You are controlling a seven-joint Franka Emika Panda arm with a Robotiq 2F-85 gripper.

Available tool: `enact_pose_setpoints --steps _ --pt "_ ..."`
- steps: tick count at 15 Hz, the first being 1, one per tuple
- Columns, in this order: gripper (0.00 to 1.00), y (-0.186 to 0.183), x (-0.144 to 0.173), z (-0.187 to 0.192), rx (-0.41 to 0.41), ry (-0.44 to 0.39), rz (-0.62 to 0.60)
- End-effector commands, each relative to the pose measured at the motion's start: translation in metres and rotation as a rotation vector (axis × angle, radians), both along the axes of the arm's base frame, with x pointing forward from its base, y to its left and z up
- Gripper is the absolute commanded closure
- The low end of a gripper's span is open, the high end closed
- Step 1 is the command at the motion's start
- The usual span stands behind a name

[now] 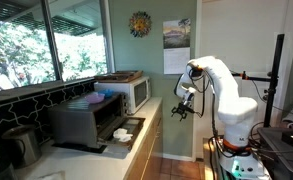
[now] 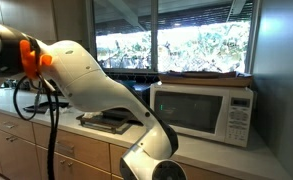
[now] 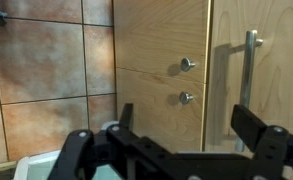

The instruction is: Open the far right drawer

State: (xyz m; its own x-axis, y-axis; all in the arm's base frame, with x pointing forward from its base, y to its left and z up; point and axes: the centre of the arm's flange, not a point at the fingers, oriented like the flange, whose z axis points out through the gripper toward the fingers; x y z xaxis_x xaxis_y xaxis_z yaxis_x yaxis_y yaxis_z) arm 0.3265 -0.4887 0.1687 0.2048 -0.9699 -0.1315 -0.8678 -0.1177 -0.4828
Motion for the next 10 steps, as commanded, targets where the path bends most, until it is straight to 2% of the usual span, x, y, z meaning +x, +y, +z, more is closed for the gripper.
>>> enact_pose_setpoints --steps 1,3,10 --pt "0.0 -0.027 0.018 -0.031 -0.009 -0.017 -0.001" --pt "0.0 -0.034 0.027 -0.04 -0.01 -0.036 0.0" --pt "0.0 -0.054 0.074 -0.058 0.0 -0.182 -0.054"
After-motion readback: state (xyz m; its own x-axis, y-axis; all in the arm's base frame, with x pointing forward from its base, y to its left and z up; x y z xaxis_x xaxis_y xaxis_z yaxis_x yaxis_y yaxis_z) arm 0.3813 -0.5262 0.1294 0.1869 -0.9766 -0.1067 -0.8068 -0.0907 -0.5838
